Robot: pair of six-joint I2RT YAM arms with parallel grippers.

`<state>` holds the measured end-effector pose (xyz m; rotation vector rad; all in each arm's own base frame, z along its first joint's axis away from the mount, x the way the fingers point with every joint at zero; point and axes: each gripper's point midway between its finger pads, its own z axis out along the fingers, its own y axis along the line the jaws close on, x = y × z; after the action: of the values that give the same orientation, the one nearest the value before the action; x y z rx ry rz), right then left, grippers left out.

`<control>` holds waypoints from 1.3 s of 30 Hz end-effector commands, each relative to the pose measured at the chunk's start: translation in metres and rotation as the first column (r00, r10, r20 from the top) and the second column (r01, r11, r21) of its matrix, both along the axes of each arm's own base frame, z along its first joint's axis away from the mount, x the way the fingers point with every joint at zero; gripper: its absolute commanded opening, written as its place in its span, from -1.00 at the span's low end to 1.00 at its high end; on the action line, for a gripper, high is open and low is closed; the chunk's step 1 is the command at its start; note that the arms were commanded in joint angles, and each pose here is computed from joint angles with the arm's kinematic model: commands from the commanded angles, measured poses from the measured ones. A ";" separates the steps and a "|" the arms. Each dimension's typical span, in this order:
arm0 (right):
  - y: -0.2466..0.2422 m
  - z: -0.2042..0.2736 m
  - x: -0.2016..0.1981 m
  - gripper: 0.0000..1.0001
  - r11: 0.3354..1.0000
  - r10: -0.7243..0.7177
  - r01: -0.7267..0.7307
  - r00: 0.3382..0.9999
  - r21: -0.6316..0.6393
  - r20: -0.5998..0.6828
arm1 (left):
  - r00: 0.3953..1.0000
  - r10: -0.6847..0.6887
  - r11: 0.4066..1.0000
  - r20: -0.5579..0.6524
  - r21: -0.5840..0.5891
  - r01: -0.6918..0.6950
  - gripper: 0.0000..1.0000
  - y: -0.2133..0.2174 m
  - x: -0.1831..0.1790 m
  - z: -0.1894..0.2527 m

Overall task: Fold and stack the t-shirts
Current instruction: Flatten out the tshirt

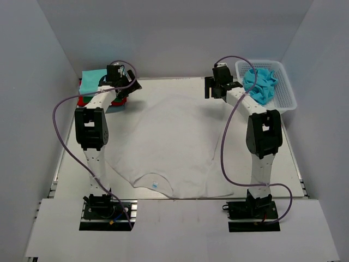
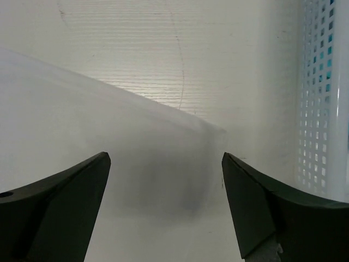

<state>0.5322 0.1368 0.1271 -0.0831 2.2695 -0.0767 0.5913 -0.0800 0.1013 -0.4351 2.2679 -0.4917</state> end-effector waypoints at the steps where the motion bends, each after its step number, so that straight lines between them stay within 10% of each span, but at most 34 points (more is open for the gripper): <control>1: 0.019 0.048 0.005 0.80 0.993 0.069 -0.074 0.996 0.090 0.060 | 0.983 -0.051 0.999 0.174 0.016 0.049 0.99 -0.008 0.001 0.097; 7: 0.052 0.035 -0.014 0.80 0.956 0.225 -0.225 0.974 0.189 0.022 | 0.998 -0.057 0.998 0.008 0.019 0.057 0.99 -0.018 -0.070 0.081; 13: 0.069 -0.014 -0.019 0.80 0.932 0.260 -0.217 0.958 0.289 -0.118 | 0.956 -0.052 0.998 -0.287 -0.051 0.039 0.99 -0.038 -0.223 0.006; 20: 0.064 -0.061 -0.026 0.80 0.943 0.224 -0.152 0.948 0.297 -0.226 | 0.904 -0.002 1.000 -0.428 -0.018 -0.006 0.99 -0.047 -0.280 -0.039; 30: 0.021 -0.121 -0.099 0.80 0.977 0.108 -0.024 0.912 0.211 -0.397 | 0.830 0.117 0.968 -0.545 0.251 0.028 0.99 -0.035 -0.224 -0.090; 39: 0.007 -0.119 -0.217 0.80 0.963 0.043 0.089 0.880 0.254 -0.473 | 0.919 -0.018 0.963 -0.394 0.240 0.122 0.99 -0.082 -0.057 -0.093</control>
<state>0.3700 0.1441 0.0248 0.0079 2.6183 0.2676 0.4925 -0.1491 0.0253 -0.4548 2.7334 -0.1041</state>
